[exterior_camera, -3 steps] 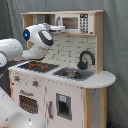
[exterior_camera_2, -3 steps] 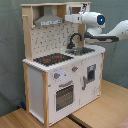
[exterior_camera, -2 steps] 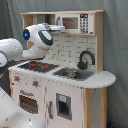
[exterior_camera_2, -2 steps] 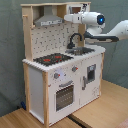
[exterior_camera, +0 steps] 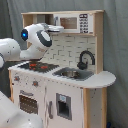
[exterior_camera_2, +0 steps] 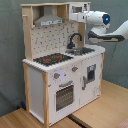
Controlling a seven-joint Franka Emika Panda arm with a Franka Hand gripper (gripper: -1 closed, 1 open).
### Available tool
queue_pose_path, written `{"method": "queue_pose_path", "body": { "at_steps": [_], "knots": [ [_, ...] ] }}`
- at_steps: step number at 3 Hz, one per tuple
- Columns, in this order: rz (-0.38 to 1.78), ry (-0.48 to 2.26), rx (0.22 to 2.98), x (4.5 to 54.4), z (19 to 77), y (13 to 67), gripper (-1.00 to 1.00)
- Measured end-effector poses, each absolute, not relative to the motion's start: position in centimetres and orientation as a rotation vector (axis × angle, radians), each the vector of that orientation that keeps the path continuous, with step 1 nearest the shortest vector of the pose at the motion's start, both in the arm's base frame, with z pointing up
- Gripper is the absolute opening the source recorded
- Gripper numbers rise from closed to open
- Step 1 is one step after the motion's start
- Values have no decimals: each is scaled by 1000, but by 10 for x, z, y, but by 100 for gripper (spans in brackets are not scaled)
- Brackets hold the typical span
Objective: Play with the kitchen
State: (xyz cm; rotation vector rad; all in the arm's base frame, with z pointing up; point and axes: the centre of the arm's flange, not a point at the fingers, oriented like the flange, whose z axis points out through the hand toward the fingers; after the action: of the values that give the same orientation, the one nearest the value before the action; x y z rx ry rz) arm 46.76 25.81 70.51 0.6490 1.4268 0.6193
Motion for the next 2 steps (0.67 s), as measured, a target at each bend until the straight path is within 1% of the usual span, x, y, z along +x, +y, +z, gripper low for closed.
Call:
{"method": "queue_pose_path", "body": {
  "at_steps": [2],
  "knots": [
    [693, 1407, 596, 443, 701, 245, -100]
  ]
}}
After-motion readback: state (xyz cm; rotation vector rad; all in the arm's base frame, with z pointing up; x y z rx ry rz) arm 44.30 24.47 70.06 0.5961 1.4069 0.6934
